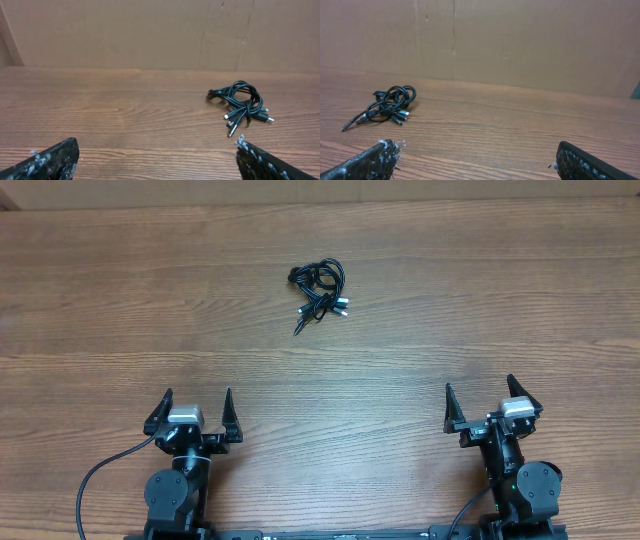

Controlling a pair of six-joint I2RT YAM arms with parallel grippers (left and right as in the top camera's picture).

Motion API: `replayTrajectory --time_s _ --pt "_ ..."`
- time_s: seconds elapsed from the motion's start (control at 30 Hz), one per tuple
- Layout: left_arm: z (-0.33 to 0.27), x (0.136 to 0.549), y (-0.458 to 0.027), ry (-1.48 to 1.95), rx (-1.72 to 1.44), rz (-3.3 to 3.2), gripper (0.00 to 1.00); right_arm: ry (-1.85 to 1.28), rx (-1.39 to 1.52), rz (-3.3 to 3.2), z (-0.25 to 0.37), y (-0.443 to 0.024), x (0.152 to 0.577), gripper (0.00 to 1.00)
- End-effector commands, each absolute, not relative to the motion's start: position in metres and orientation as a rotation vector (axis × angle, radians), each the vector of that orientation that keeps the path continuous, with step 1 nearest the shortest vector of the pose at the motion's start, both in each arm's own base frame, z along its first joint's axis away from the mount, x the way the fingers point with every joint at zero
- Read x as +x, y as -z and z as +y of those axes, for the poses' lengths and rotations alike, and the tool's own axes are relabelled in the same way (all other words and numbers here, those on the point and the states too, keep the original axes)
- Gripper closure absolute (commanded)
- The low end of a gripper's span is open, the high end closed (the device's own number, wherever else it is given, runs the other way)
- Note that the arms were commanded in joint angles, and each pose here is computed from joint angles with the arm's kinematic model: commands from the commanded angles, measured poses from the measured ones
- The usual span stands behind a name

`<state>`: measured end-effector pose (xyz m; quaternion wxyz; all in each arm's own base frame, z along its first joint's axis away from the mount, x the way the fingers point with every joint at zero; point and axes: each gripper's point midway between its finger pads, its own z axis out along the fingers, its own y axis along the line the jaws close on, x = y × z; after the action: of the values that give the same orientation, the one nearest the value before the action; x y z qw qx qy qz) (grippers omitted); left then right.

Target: Untangle cables

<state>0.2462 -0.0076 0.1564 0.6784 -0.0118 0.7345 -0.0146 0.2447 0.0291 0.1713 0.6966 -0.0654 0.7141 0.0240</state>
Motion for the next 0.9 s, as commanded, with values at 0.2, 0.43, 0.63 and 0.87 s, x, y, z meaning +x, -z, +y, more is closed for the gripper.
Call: replayTrajectory --time_s 0.2,0.43,0.63,0.87 --pt "-0.0058 0.2461 -0.1571 0.012 -0.014 1.643 0.00 -0.062 -0.156 1.588 0.0314 -0.1694 0.2445 0.00" --pt "-0.0058 0.2461 -0.1571 0.012 -0.014 1.643 0.00 -0.062 -0.156 1.588 0.0314 -0.1694 0.2445 0.00" --pt "-0.0058 0.2461 -0.1571 0.012 -0.013 1.643 0.00 -0.062 -0.156 1.588 0.0314 -0.1694 0.2445 0.00" --pt "-0.0015 0.2461 -0.1575 -0.008 -0.033 1.641 0.00 -0.062 -0.156 1.588 0.0314 -0.1694 0.2445 0.00"
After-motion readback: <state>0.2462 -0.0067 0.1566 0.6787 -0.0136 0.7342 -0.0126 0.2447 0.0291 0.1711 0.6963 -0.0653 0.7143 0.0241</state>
